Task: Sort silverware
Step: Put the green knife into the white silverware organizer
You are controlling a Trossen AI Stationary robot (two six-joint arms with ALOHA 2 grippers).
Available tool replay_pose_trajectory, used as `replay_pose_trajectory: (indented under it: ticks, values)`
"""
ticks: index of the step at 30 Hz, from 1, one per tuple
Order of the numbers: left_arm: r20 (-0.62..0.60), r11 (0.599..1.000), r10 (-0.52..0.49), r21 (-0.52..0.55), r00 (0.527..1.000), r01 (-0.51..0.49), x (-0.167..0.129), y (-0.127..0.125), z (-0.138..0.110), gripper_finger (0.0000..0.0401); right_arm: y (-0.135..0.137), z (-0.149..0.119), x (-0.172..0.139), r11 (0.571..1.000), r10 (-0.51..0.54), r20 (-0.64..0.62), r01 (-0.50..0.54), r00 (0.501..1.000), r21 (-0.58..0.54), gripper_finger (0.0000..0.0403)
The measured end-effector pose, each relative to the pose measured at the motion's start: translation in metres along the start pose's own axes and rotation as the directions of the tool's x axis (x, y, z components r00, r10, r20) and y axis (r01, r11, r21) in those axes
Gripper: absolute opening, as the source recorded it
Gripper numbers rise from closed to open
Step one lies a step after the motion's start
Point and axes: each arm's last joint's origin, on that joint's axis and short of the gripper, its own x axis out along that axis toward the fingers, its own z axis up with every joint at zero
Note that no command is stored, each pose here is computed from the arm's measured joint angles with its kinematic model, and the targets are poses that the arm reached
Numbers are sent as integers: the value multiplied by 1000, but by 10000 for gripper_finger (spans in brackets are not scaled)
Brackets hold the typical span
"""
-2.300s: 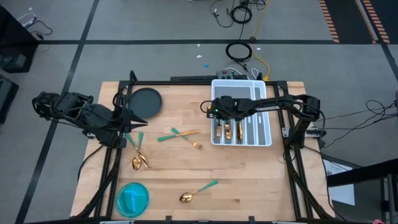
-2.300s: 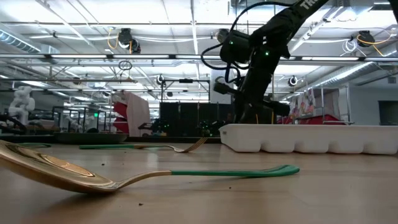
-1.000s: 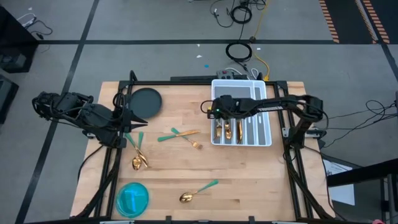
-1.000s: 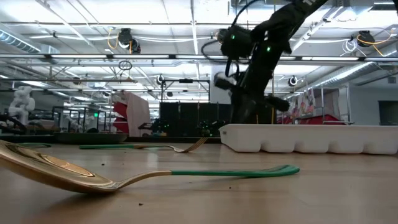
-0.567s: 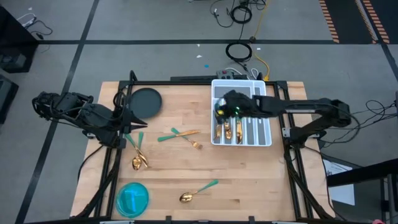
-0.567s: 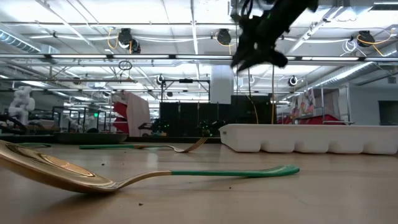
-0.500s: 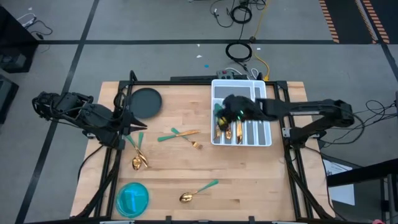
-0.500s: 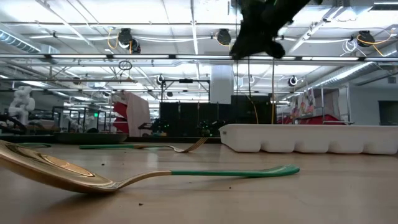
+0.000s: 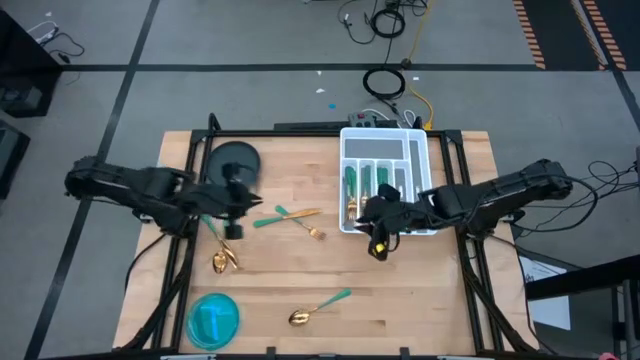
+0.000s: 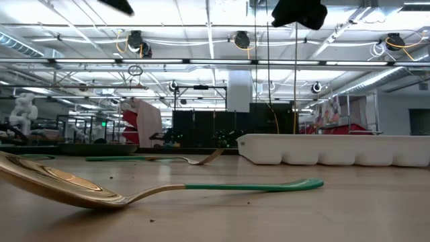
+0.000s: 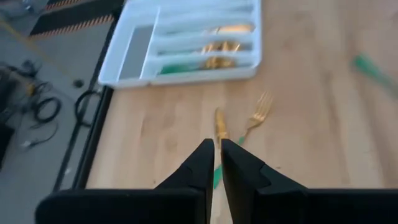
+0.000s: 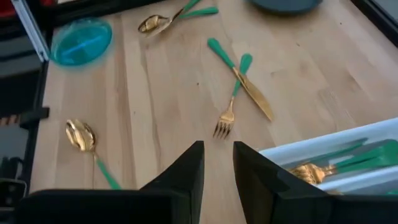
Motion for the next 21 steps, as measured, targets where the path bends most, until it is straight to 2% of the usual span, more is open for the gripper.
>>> replay_pose_trajectory:
  ticks: [4, 7, 9, 12, 15, 21]
  values:
    - [-112, 998, 36, -41, 993, -41, 49, 2, -4, 39, 8, 1, -10, 1000, -11, -11, 10, 1000, -20, 75]
    - [-222, 994, -33, -108, 974, 9, 82, 6, -7, 39, 11, 1, -15, 1000, -11, -19, 11, 1000, -20, 79]
    - [-268, 993, -61, -116, 961, 31, 102, 7, -9, 39, 13, 0, -16, 1000, -8, -27, 7, 1000, -27, 86]
    - [-257, 991, -72, -131, 964, 39, 131, 13, -6, 39, 14, -3, -17, 999, -15, -52, 13, 999, -33, 103]
    - [-197, 972, -129, -218, 972, 85, 158, 22, -3, 39, 14, -8, -18, 999, -30, -95, 27, 995, -36, 120]
    - [-195, 938, -230, -306, 953, 164, 191, 28, -10, 39, 19, -21, -23, 997, -50, -175, 40, 983, -63, 138]
